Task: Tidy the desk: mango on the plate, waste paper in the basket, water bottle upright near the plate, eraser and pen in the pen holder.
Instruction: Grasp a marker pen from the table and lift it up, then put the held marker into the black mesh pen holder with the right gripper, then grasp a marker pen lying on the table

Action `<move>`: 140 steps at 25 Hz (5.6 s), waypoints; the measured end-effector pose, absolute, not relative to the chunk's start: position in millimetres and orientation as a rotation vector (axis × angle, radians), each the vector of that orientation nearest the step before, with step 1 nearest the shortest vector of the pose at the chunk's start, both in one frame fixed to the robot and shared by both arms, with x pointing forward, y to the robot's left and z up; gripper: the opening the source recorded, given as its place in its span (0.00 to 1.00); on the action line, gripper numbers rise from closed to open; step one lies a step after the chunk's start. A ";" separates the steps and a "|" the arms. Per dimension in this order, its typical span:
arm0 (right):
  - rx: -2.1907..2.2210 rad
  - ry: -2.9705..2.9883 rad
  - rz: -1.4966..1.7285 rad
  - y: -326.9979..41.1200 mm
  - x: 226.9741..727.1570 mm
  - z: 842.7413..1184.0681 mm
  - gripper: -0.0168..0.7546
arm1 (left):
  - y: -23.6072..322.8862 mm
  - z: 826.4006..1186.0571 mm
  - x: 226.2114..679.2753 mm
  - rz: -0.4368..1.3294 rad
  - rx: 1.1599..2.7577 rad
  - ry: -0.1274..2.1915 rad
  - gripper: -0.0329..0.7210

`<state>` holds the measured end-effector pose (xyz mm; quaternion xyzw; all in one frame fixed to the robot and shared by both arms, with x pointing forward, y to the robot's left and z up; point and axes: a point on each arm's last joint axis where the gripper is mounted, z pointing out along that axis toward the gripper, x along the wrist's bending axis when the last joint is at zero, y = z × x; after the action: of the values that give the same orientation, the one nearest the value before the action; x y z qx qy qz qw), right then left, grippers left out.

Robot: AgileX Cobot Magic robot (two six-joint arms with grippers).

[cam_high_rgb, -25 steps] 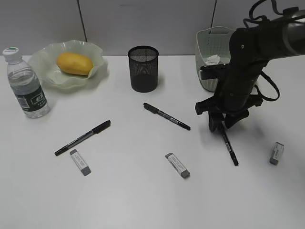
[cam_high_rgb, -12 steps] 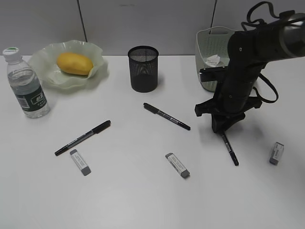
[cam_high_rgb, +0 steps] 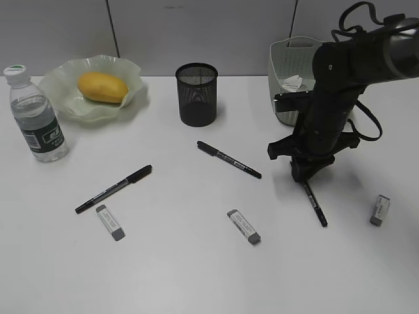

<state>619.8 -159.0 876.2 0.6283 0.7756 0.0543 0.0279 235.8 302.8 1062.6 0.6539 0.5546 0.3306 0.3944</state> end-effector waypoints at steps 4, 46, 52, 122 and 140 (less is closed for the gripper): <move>1.925 2.413 0.153 -159.1 619.5 879.9 0.20 | 302.8 1062.6 235.8 0.838 1.659 1.407 0.63; 1.093 1.635 1.415 -32.7 691.4 955.8 0.26 | 302.5 1062.6 235.7 0.834 1.658 1.405 0.63; 1.071 1.639 1.413 -32.1 691.5 954.5 0.63 | 302.5 1062.6 235.7 0.834 1.658 1.405 0.63; 1.598 1.788 0.970 -293.2 273.7 1069.8 0.68 | 285.5 1085.1 283.3 0.752 1.780 1.327 0.63; 1.603 1.790 0.963 -293.4 273.7 1067.2 0.64 | 222.6 1082.8 484.8 0.402 2.185 1.305 0.63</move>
<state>273.7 -293.4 1067.2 0.5956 0.6653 0.3580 0.2730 484.8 222.6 1082.8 0.8145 0.4865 0.1498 0.2785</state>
